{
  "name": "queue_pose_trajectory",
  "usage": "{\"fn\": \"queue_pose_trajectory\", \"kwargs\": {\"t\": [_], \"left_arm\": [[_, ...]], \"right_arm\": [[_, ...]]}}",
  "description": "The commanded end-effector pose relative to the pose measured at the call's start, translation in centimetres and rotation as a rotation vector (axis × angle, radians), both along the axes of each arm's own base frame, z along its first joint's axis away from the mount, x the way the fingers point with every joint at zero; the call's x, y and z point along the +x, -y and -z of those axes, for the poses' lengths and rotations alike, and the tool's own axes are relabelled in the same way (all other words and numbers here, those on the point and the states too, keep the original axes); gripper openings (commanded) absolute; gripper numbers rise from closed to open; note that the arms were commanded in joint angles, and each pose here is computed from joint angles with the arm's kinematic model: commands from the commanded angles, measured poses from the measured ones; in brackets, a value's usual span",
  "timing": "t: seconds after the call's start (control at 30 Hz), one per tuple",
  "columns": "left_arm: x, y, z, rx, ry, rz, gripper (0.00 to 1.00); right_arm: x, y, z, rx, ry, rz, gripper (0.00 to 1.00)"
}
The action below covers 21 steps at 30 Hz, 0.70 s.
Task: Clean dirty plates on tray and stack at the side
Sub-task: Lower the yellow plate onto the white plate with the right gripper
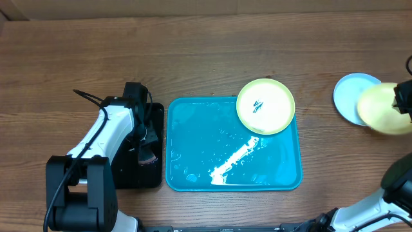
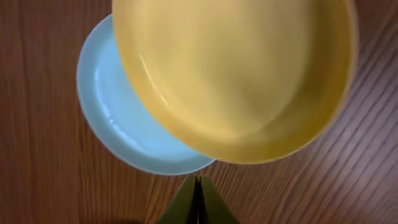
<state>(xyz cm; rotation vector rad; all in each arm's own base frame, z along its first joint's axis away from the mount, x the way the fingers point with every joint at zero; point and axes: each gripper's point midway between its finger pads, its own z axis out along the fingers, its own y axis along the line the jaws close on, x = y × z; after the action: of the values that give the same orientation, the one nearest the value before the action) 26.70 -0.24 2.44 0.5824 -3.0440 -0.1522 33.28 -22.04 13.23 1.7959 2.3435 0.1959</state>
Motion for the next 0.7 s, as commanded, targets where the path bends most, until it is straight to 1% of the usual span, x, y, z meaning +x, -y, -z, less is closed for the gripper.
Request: {"fn": "queue_pose_trajectory", "kwargs": {"t": [0.0, 0.27, 0.3, 0.33, 0.37, 0.4, 0.47, 0.53, 0.6, 0.67], "left_arm": [[-0.2, 0.2, -0.3, -0.009, 0.007, 0.017, 0.04], [-0.3, 0.1, -0.3, -0.002, 0.000, 0.018, 0.04], [-0.3, 0.1, -0.3, -0.002, 0.000, 0.018, 0.04], [-0.4, 0.1, -0.3, -0.002, -0.001, 0.018, 0.04], [-0.4, 0.1, -0.3, -0.001, -0.002, 0.018, 0.04], [-0.4, 0.1, -0.3, -0.001, -0.002, 0.018, 0.04], [-0.4, 0.1, -0.3, -0.001, -0.002, 0.018, 0.05], [-0.4, 0.1, -0.3, -0.001, -0.002, 0.018, 0.04], [-0.4, 0.1, -0.3, -0.001, -0.003, 0.022, 0.04], [-0.4, 0.0, -0.3, -0.001, -0.003, 0.022, 0.04]], "right_arm": [[-0.5, 1.9, -0.3, -0.047, -0.012, 0.043, 0.04], [0.1, 1.3, 1.4, -0.032, -0.045, -0.021, 0.04], [0.2, 1.3, 1.5, -0.033, -0.047, -0.024, 0.08], [0.2, 1.3, 1.7, -0.035, -0.055, -0.025, 0.21], [0.2, 1.3, 1.9, -0.036, -0.060, -0.025, 0.32], [0.2, 1.3, 2.1, -0.035, -0.068, -0.026, 0.40], [0.1, 1.3, 2.7, -0.026, -0.081, -0.027, 0.42], [0.1, 1.2, 3.1, -0.017, -0.091, -0.030, 0.52], [0.3, 1.2, 3.7, -0.016, -0.096, -0.053, 0.52], [0.6, 1.0, 4.4, -0.015, -0.101, -0.073, 0.45]]}}
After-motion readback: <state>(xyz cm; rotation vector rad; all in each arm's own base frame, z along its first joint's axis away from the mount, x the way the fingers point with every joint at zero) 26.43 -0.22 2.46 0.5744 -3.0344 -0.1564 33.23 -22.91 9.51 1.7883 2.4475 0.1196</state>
